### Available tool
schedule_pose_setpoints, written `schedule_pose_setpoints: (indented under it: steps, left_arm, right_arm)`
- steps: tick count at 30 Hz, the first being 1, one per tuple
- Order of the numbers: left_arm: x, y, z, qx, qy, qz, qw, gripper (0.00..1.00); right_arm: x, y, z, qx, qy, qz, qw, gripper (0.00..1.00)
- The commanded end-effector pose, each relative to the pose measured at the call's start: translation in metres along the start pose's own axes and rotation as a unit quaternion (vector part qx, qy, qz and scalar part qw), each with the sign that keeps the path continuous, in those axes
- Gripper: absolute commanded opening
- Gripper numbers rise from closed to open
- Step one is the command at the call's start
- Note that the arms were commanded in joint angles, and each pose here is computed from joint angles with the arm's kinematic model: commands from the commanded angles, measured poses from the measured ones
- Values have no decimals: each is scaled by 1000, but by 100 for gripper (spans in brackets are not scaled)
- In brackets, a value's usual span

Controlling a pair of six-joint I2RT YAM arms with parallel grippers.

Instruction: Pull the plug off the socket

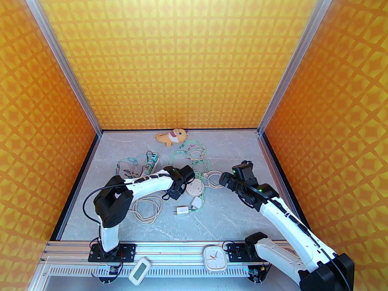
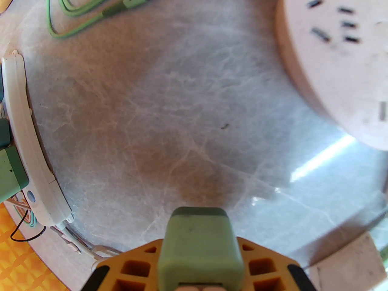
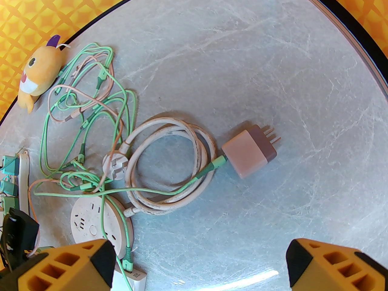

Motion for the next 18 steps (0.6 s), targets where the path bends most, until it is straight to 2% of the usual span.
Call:
schedule_pose_setpoints:
  steps: [1, 9, 11, 18]
  left_arm:
    - [9, -3, -4, 0, -27, 7, 1000, 25]
    - [1, -7, -15, -12, 8, 3, 1000, 47]
    - [-8, -11, -16, -24, 26, -5, 999, 57]
    - [-48, -22, -12, -59, 92, -41, 993, 76]
  right_arm:
    - [2, 3, -3, 11, 6, 6, 1000, 99]
    - [8, 8, -2, 10, -5, 19, 1000, 98]
    - [10, 8, 1, 9, -15, 22, 1000, 98]
    - [17, 3, 13, 6, -57, 29, 998, 98]
Point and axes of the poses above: each hand's point on the last joint's axis, 136 mm out from that joint toward the fingers, its own x axis out along the fingers, its own z axis along the line the jaws close on, y = z × x, the point moved 10 cm from there along -x, back along the fingers, and after that the axes turned 7 degrees about -x, right-handed, at the moved point
